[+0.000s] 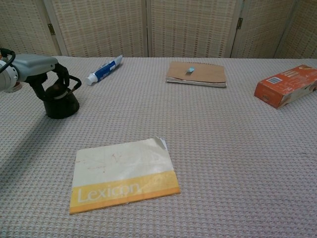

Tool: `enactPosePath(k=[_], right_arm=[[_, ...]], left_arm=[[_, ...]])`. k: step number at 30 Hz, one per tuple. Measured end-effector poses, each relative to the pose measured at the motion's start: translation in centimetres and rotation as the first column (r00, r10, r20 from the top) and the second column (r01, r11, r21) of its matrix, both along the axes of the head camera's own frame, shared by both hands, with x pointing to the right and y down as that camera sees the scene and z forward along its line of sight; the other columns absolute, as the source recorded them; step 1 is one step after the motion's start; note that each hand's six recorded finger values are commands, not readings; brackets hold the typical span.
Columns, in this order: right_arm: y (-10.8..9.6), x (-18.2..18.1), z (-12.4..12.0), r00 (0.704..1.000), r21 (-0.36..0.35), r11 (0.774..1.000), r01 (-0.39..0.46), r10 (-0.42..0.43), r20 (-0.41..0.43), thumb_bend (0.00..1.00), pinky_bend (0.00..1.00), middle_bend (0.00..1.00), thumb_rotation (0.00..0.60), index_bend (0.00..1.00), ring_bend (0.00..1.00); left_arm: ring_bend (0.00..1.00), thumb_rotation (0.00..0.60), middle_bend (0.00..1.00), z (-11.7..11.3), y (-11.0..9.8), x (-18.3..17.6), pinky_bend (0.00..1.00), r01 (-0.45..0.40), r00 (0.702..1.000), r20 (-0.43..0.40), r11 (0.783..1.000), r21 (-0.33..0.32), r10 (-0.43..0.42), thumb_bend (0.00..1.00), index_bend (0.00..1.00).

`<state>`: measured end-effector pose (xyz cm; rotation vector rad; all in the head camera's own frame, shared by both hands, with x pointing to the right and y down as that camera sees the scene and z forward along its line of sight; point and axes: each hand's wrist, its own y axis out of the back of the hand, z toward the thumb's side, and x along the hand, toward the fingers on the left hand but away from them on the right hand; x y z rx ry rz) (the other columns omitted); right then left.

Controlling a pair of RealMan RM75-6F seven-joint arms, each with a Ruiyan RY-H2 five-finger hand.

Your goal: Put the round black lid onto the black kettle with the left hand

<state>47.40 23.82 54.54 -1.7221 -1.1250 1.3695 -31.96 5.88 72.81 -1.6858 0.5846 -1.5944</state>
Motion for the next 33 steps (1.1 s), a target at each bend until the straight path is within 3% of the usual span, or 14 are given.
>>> enactPosePath(k=[13, 23, 33], right_arm=[[0.2, 0.3, 0.2, 1.0, -0.004, 1.0, -0.011, 0.011, 0.003, 0.37, 0.06, 0.17, 0.6, 0.31, 0.24], [0.2, 0.5, 0.0, 1.0, 0.002, 1.0, -0.011, 0.011, 0.002, 0.37, 0.06, 0.17, 0.6, 0.31, 0.24], [0.0, 0.3, 0.2, 1.0, 0.0, 1.0, -0.004, 0.004, 0.007, 0.37, 0.06, 0.17, 0.6, 0.31, 0.23]], left_arm=[[0.79, 0.6, 0.2, 0.0, 0.0, 0.2, 0.89, 0.006, 1.0, 0.027, 1.0, -0.021, -0.006, 0.27, 0.17], [0.78, 0.6, 0.18, -1.1, 0.5, -0.1, 0.89, 0.025, 1.0, -0.002, 1.0, 0.001, -0.025, 0.27, 0.17], [0.78, 0.6, 0.18, -3.2, 4.0, -1.9, 0.89, -0.001, 1.0, -0.017, 1.0, 0.013, 0.002, 0.27, 0.19]])
